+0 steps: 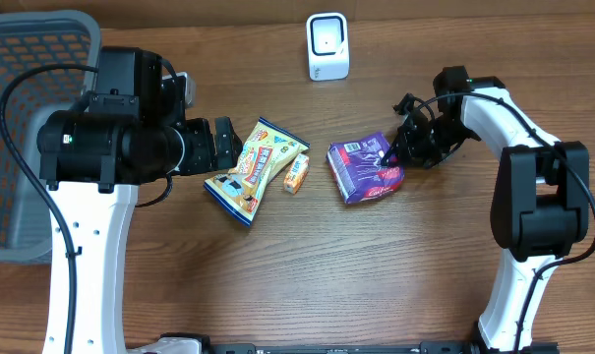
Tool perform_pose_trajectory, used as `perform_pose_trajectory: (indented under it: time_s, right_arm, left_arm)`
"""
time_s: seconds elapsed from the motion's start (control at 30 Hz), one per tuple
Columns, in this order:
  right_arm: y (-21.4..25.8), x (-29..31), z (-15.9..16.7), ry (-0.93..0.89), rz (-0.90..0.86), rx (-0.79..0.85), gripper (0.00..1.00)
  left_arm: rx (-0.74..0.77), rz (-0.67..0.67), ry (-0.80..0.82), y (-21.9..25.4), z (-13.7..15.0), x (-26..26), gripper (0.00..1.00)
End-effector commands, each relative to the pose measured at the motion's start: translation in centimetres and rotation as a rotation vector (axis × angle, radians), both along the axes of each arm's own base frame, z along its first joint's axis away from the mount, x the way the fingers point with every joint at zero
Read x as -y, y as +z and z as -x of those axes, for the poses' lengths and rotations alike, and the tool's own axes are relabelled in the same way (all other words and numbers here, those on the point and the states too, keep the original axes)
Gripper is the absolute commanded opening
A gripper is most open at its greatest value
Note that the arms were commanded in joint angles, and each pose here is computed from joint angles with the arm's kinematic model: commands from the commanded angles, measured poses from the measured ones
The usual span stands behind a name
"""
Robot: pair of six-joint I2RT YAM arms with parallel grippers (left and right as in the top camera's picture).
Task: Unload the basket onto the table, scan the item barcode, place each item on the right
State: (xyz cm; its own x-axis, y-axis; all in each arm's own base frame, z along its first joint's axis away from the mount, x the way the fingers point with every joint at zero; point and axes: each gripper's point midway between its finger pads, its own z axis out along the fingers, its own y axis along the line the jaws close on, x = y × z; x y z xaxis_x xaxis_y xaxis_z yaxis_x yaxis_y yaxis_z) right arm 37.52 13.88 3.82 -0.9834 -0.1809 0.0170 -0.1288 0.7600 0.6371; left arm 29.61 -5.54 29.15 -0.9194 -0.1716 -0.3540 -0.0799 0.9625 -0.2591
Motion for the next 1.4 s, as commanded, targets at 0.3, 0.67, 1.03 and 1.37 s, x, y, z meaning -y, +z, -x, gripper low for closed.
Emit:
perform_pose_trajectory:
  time_s: [0.3,0.67,1.03,1.37]
  right_arm:
    - [7.5,3.8,-2.7,-0.111,0.423,0.014,0.6]
    - [7.7,-4.5,0.1,0.138,0.791,0.236,0.71]
    - [5.5,-10.8,3.0,0.214,0.98,0.464,0.73]
    - [0.7,-8.3,4.1,0.199,1.13,0.499,0.71]
  left_arm:
    - [0.006,-0.012,-0.005,0.1,-0.1,-0.1,1.0]
    - [0.006,-0.012,-0.005,0.1,-0.1,-0.1,1.0]
    - [0.006,-0.012,-0.005,0.1,-0.1,-0.1,1.0]
    - [0.006,-0.012,-0.005,0.1,-0.1,-0.1,1.0]
